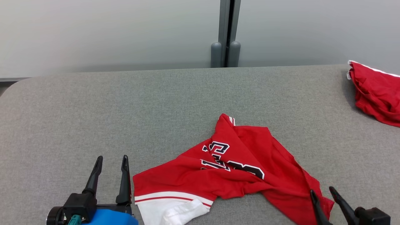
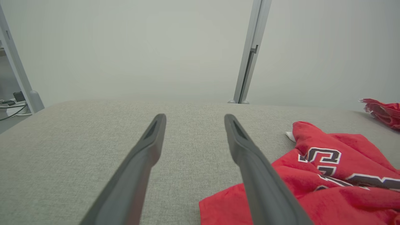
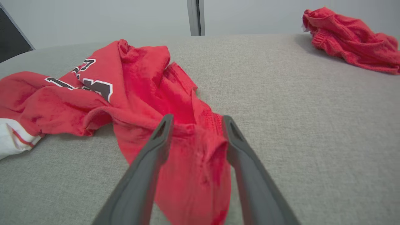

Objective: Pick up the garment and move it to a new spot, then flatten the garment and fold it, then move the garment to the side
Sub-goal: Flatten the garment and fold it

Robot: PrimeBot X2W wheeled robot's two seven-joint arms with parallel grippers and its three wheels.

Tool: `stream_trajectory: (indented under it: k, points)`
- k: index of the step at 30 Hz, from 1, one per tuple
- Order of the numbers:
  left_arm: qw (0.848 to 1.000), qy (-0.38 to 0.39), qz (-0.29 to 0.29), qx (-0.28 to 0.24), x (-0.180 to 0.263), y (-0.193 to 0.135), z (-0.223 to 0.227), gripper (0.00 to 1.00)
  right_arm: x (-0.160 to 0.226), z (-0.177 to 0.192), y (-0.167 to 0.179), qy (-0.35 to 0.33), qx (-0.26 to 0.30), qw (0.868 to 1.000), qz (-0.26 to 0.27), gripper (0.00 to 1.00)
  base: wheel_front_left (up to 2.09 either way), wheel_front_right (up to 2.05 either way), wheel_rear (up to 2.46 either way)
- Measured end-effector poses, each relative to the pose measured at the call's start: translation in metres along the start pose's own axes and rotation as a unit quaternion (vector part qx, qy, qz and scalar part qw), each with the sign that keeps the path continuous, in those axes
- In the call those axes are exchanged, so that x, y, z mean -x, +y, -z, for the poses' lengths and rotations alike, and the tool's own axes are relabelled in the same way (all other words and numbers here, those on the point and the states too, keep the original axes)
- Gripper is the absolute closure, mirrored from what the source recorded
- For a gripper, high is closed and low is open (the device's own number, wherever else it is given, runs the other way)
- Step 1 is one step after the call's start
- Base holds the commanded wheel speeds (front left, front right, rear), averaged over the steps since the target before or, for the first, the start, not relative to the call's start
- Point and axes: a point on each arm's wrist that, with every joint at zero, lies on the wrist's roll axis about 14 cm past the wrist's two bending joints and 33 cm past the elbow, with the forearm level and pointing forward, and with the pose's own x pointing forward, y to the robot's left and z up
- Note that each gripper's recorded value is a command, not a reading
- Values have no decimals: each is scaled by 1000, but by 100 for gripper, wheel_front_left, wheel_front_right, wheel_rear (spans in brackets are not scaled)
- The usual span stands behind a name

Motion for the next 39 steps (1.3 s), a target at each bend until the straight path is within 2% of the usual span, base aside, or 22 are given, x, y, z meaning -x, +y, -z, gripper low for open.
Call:
stream_trajectory:
  k: [6,12,16,19,22,27,39]
  points:
    - [1000,-5,-2,-1,3,1,-3,0,-8,-32,-3,-47,16,999,-4,0,0,0,0]
    - [1000,-6,-4,-1,4,2,-4,0,-37,-79,7,-98,56,993,-40,0,0,0,0]
    - [1000,-3,-6,-1,4,4,-2,0,-63,-106,18,-104,77,989,-66,0,0,0,0]
    - [1000,0,-11,-1,4,7,0,0,-82,-111,22,-79,94,989,-77,0,0,0,0]
    - [1000,2,-18,-1,3,12,1,0,-103,-95,26,-15,111,990,-87,0,0,0,0]
    - [1000,5,-27,1,3,18,3,0,-115,-54,29,76,115,985,-101,0,0,0,0]
    - [999,15,-42,2,1,26,9,0,-112,24,24,226,123,960,-111,0,0,0,0]
